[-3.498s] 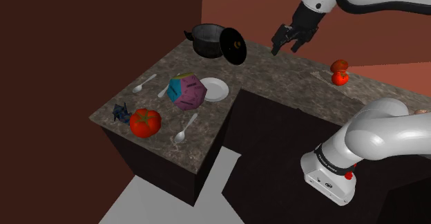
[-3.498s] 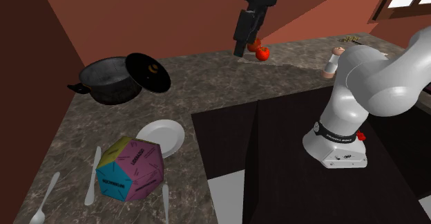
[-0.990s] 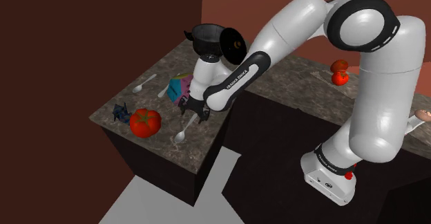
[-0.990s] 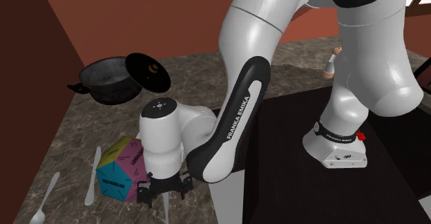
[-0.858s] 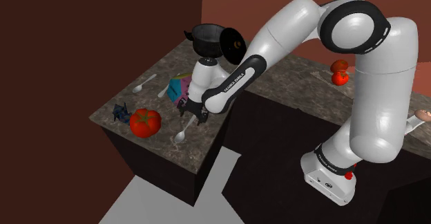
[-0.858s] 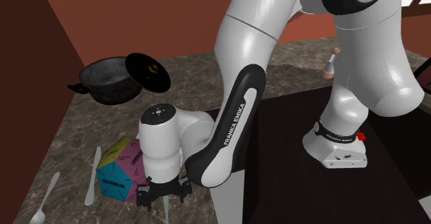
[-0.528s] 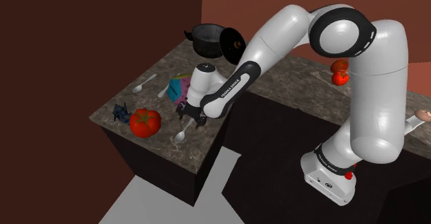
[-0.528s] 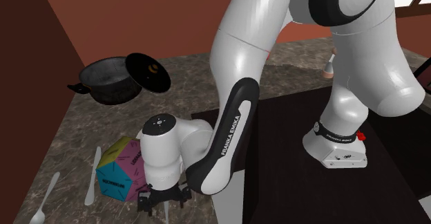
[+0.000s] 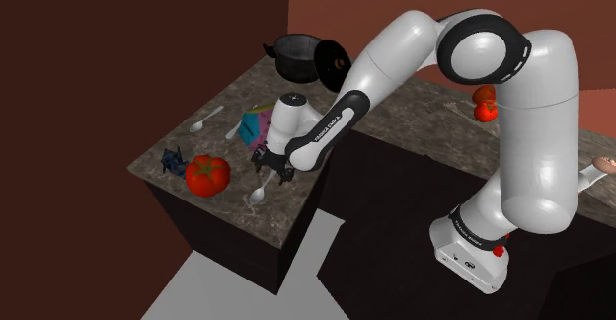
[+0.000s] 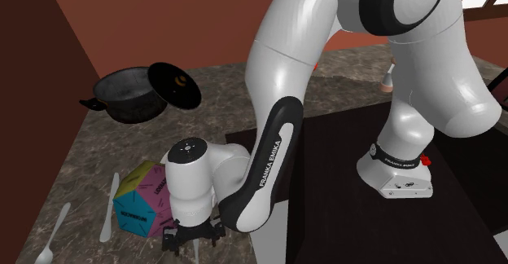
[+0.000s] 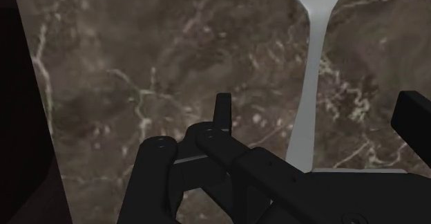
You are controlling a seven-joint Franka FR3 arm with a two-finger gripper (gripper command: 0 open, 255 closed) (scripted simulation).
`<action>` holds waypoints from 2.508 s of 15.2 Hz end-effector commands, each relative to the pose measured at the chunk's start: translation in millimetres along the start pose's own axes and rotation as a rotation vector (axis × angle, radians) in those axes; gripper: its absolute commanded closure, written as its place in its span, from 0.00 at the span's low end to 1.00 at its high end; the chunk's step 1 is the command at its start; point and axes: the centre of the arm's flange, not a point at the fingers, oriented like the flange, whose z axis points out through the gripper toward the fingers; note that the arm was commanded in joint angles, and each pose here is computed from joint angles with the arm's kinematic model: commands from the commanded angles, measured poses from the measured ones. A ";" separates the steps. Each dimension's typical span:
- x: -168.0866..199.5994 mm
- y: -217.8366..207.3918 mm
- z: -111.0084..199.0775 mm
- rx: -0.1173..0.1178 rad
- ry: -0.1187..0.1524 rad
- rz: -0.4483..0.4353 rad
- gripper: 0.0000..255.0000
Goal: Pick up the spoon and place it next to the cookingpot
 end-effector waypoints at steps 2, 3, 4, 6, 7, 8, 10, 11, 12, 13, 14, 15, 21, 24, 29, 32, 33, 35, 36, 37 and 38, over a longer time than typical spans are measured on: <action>0.0 0.0 0.0 0.000 0.000 0.000 1.00; 0.0 0.0 0.0 0.000 0.000 0.000 1.00; 0.1 0.0 -0.1 0.000 0.000 0.000 1.00; 0.7 0.3 -0.1 0.000 0.000 0.000 1.00; 0.8 0.3 0.2 0.000 0.000 0.000 1.00; 1.0 0.5 0.2 0.000 0.000 0.000 1.00; 0.0 0.0 0.1 0.000 0.000 0.000 1.00; -0.7 -0.8 -5.1 0.000 0.000 0.000 1.00; -1.5 -1.5 -10.3 0.000 0.000 0.000 1.00; -2.2 -2.4 -15.4 0.000 0.000 0.000 1.00; -3.0 -3.2 -20.6 0.000 0.000 0.000 1.00; -3.7 -4.0 -25.8 0.000 0.000 0.000 1.00; -8.2 -8.7 -56.8 0.000 0.000 0.000 1.00; -10.5 -11.1 -72.3 0.000 0.000 0.000 1.00; -14.2 -15.1 -98.1 0.000 0.000 0.000 1.00; -16.4 -17.4 -113.6 0.000 0.000 0.000 1.00; -17.2 -18.2 -118.8 0.000 0.000 0.000 1.00; -18.7 -19.8 -129.1 0.000 0.000 0.000 1.00; -19.4 -20.6 -134.3 0.000 0.000 0.000 1.00; -20.2 -21.4 -139.5 0.000 0.000 0.000 1.00; -20.9 -22.2 -144.6 0.000 0.000 0.000 1.00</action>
